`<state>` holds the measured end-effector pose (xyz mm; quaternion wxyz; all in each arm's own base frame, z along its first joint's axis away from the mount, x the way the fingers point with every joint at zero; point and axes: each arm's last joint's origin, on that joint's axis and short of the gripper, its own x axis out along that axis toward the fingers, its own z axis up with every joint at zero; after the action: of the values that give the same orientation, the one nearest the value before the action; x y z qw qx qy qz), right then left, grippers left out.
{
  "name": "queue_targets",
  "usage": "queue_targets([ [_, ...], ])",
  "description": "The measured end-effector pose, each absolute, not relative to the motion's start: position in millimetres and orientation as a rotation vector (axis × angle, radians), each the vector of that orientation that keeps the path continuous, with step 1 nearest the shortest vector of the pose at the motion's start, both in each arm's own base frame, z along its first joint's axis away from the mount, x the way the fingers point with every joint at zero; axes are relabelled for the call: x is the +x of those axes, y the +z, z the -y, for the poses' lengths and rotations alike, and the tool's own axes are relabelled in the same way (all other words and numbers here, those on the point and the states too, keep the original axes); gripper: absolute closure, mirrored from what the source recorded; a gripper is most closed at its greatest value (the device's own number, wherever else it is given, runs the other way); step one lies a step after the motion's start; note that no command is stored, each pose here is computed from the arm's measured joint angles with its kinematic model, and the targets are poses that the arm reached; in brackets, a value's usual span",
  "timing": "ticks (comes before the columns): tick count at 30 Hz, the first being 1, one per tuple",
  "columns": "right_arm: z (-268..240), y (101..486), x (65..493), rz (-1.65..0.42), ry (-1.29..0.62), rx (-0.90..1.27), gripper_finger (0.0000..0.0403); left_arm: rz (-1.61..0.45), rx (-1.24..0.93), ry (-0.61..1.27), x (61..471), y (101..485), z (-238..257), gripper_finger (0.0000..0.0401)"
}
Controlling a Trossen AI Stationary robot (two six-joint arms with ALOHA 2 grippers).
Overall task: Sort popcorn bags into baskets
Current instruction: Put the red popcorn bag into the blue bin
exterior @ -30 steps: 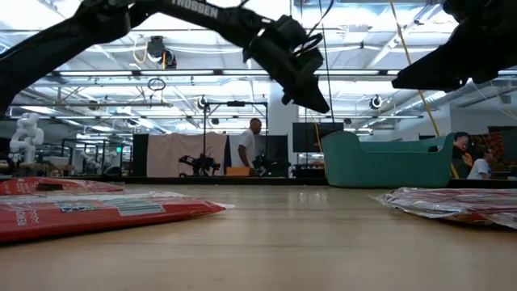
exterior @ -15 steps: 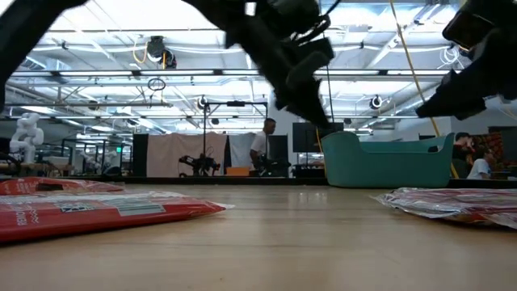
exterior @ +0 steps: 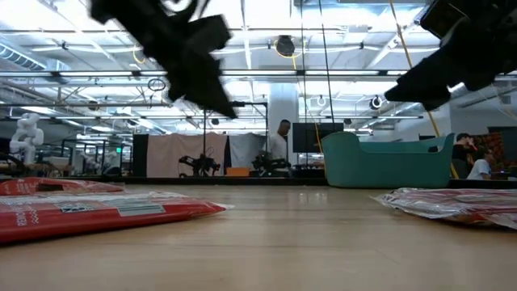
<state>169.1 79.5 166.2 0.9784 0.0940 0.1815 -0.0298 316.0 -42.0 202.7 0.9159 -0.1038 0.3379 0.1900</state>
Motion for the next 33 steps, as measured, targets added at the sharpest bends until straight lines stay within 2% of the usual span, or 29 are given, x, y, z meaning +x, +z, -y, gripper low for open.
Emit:
queue_targets([
  [7,-80.6,154.9,182.8,-0.404,0.037,0.207,0.0239,-0.739,-0.484,0.416,268.9,177.9,76.4,0.0277],
  [11,-83.9,147.4,186.2,-0.436,0.08,0.199,0.0239,-0.759,-0.487,0.316,254.5,177.3,111.8,0.0238],
  [19,-85.8,143.5,190.3,-0.428,0.113,0.143,0.0239,-0.703,-0.291,0.263,219.3,177.9,164.0,0.0254],
  [23,-85.6,146.4,191.7,-0.397,0.118,0.135,0.0239,-0.776,-0.309,0.309,200.7,169.1,172.6,0.0255],
  [27,-84.4,150.2,193.9,-0.355,0.118,0.128,0.0239,-0.866,-0.409,0.451,181.3,161.3,170.6,0.0256],
  [31,-84.1,153.6,195.3,-0.319,0.119,0.14,0.0239,-0.879,-0.441,0.405,173.9,161.9,180.9,0.0256],
  [33,-84.2,153.6,195.3,-0.318,0.121,0.135,0.0239,-0.887,-0.462,0.444,169.0,160.9,180.4,0.0256],
])
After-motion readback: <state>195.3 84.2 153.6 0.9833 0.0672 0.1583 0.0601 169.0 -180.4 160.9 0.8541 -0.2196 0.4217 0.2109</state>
